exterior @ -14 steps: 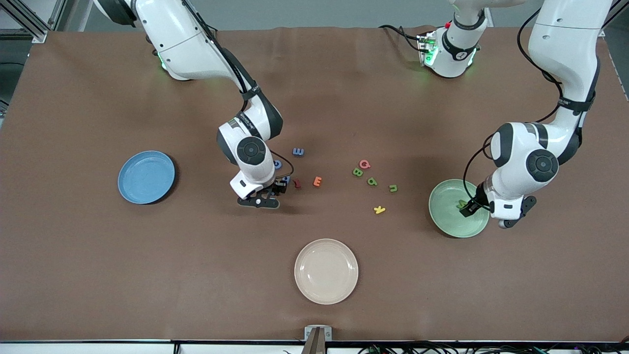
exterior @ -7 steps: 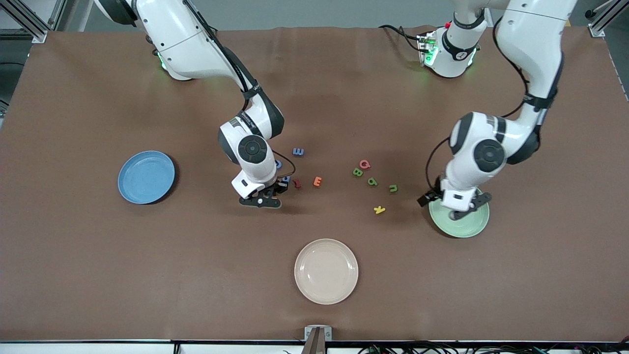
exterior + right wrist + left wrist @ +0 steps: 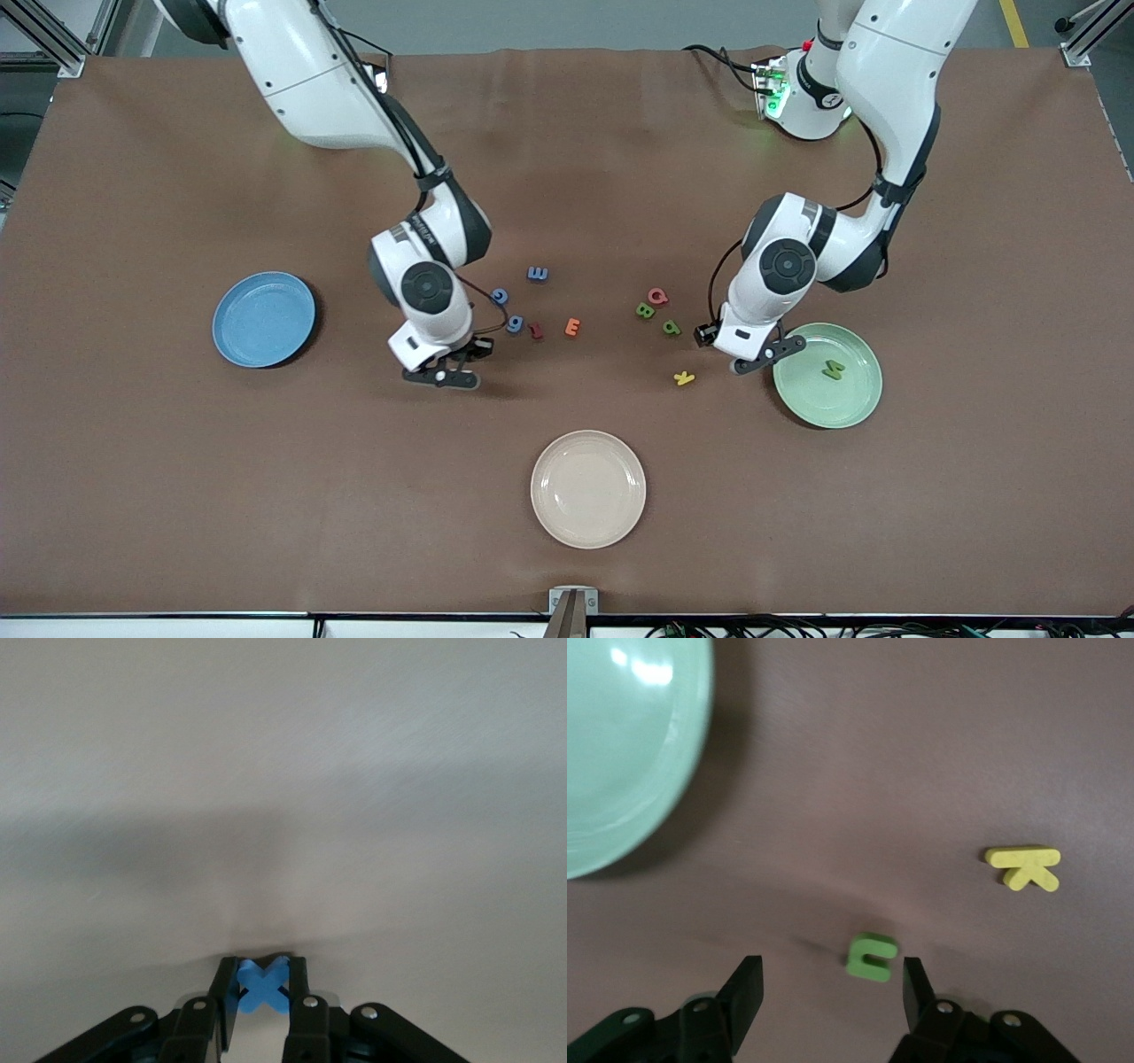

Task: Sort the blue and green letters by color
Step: 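Drop the green letter on the green plate while the right gripper carries the x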

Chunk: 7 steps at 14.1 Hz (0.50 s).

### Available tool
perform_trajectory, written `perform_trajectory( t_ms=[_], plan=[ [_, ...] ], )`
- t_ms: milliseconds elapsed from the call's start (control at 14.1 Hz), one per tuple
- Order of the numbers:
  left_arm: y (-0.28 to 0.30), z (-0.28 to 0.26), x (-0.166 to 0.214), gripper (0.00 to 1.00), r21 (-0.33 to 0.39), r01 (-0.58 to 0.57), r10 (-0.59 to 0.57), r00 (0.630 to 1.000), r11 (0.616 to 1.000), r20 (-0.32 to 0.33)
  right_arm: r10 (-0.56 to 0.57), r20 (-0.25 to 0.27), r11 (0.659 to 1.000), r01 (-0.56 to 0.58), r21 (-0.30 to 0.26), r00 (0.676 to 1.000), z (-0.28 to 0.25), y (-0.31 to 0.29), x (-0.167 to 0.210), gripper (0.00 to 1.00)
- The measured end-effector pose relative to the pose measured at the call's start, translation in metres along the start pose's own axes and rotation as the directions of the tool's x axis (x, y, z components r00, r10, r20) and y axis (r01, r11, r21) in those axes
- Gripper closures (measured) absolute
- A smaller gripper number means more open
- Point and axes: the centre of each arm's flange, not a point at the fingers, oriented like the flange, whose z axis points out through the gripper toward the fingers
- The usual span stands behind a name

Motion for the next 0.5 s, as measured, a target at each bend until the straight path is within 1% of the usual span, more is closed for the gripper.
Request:
perform_trajectory(
  t_ms=[71,213,285,356,498],
  plan=[
    [0.003,0.008,-0.003,0.35,-0.003,-0.007,0.007,1.0,1.0,-0.001,-0.018,0.009,1.0,0.018,-0.003,1.0,-0.008,0.021,0.012,0.74],
    [0.006,0.024,-0.006,0.37,-0.01,-0.013,0.013,1.0,1.0,-0.002,-0.067,0.034,0.998,0.067,-0.008,0.997,-0.03,0.068,0.034,0.74],
    [0.006,0.027,-0.006,0.41,-0.012,-0.013,0.013,1.0,1.0,-0.003,-0.093,0.045,0.996,0.093,-0.007,0.995,-0.041,0.094,0.044,0.74],
    [0.006,0.027,-0.006,0.41,-0.012,-0.013,0.013,1.0,1.0,-0.003,-0.12,0.058,0.993,0.12,-0.006,0.991,-0.053,0.121,0.053,0.74],
    [0.006,0.024,-0.005,0.56,-0.015,-0.011,0.011,1.0,1.0,-0.007,-0.181,0.067,0.984,0.181,0.008,0.981,-0.072,0.182,0.066,0.74]
  ],
)
